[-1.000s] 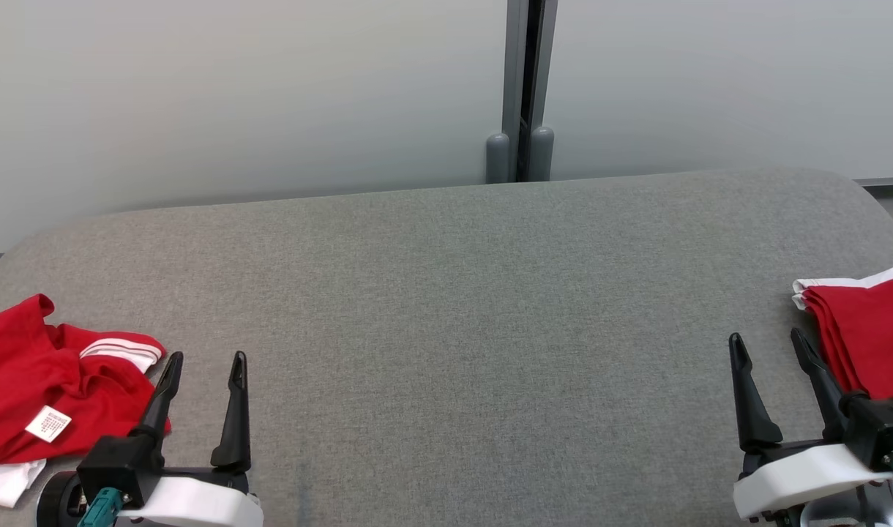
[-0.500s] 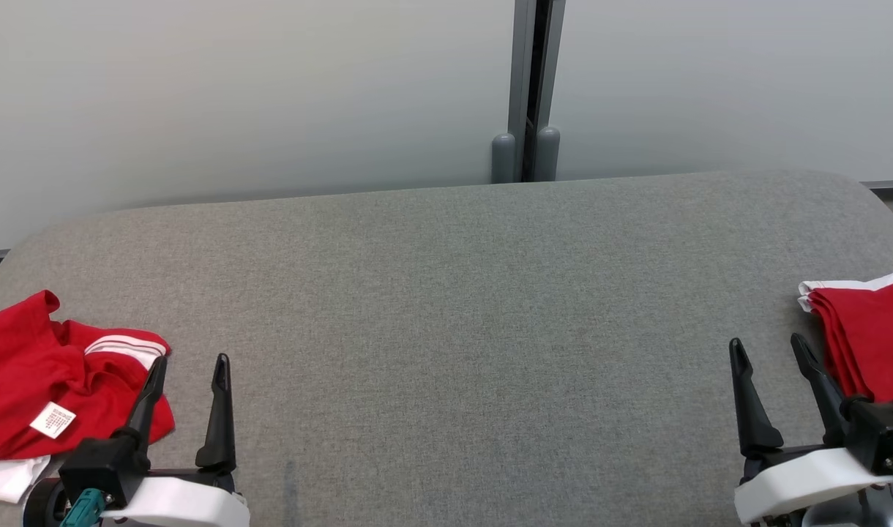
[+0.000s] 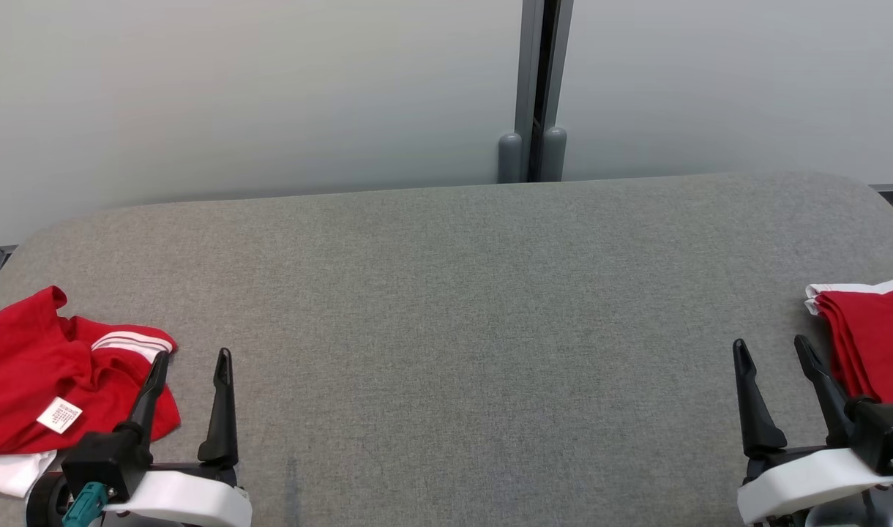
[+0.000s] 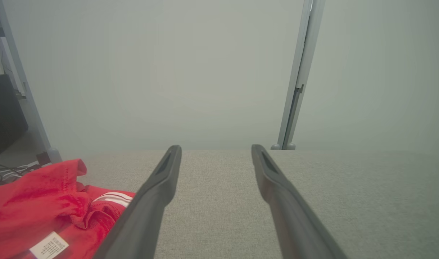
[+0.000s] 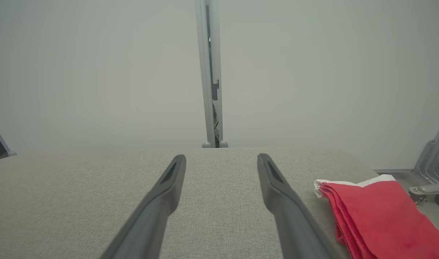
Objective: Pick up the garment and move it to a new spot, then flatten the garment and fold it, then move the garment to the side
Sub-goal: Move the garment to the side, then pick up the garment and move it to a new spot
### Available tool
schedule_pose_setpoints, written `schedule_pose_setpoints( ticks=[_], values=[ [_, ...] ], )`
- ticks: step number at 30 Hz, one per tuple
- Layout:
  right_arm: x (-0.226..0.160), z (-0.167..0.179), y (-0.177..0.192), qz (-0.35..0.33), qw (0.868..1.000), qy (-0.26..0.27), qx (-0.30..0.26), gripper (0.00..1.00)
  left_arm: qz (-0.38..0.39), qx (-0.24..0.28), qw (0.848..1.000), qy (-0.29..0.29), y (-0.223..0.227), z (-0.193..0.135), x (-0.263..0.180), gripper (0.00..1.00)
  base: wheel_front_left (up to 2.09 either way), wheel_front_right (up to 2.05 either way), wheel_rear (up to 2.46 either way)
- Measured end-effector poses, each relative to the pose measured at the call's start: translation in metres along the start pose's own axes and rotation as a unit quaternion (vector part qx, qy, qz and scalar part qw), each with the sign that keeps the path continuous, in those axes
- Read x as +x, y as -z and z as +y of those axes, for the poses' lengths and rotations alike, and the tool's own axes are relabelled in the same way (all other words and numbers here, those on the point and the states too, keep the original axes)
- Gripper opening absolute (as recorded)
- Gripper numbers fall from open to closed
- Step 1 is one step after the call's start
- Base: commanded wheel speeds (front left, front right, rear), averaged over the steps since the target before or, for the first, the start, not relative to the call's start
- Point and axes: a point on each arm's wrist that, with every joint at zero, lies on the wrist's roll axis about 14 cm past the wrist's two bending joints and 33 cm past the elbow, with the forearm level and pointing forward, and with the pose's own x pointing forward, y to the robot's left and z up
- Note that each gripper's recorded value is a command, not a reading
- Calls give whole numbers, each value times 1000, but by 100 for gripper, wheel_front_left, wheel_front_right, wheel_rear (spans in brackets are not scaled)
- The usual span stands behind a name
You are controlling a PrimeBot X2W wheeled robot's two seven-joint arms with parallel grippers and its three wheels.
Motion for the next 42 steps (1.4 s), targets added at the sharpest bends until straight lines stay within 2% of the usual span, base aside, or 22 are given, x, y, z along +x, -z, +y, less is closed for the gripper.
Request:
schedule_pose_setpoints(
  ticks=[15,19,29,37,42],
  values=[
    [2,-2,3,4,1000,2,2,100,-2,-3,1000,-6,0,3,0,100,0,0,0],
    [7,8,3,4,1000,-14,1,100,-17,-9,1000,-18,-9,11,0,100,0,0,0],
    [37,77,6,10,993,-117,1,100,-49,-10,992,-116,-27,69,-31,100,0,0,0],
    [55,144,15,21,977,-210,14,100,-60,-7,976,-210,-35,118,-80,100,0,0,0],
    [59,176,19,26,967,-253,21,100,-64,-7,965,-253,-37,135,-105,100,0,0,0]
  ],
)
